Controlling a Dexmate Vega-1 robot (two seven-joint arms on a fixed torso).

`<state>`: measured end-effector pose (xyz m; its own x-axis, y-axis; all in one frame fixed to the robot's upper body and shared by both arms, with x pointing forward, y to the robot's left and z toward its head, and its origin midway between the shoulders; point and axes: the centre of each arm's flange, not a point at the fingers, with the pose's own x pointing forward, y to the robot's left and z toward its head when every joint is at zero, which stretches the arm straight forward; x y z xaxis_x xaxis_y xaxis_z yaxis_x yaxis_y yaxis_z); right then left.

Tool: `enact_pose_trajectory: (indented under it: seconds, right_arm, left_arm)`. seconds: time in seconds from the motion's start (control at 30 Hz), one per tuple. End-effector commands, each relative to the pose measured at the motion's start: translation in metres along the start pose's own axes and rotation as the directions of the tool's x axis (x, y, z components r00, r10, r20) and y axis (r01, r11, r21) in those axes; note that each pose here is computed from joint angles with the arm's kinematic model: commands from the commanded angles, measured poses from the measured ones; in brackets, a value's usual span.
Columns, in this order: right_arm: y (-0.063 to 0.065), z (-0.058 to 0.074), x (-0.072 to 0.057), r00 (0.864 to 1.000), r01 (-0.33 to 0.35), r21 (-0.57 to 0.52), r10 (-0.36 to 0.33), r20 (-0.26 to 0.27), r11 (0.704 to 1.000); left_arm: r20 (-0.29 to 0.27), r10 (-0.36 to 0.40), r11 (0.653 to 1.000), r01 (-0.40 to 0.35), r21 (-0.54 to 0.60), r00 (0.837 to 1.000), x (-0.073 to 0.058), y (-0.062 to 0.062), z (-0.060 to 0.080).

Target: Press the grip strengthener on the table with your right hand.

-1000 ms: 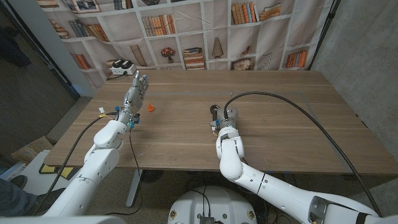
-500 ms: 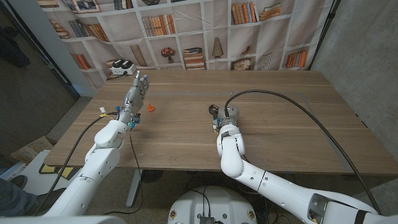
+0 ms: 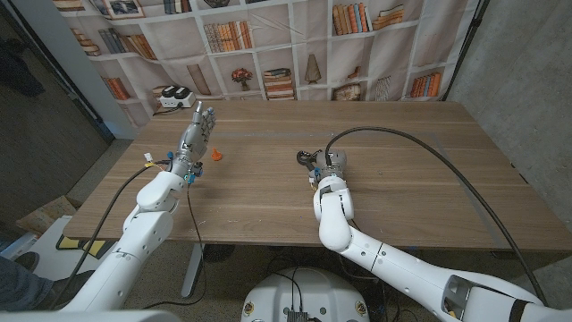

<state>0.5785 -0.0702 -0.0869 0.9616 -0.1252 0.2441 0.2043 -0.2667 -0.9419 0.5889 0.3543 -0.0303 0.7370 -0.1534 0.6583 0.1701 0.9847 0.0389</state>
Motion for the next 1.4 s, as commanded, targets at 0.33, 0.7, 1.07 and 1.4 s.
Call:
enact_pose_trajectory:
  seconds: [0.33,0.7,1.07,1.4]
  right_arm:
    - [-0.005,0.01,0.008,0.998,-0.027,-0.04,0.029,0.048,0.999]
    - [0.002,0.01,0.022,0.989,-0.13,-0.054,0.133,0.056,0.99]
    - [-0.001,0.006,0.028,0.972,-0.202,-0.065,0.209,0.107,0.977]
    - [0.002,0.006,0.034,0.967,-0.177,-0.128,0.197,0.163,0.976]
  left_arm:
    - [-0.005,0.013,1.0,-0.013,-0.006,1.0,-0.002,0.003,-0.003]
    - [-0.007,0.023,1.0,-0.023,-0.008,1.0,-0.004,0.006,-0.005]
    - [-0.002,0.025,1.0,-0.025,-0.01,1.0,-0.005,0.006,-0.005]
    - [0.002,0.032,0.999,-0.032,-0.01,0.999,-0.007,0.005,-0.004]
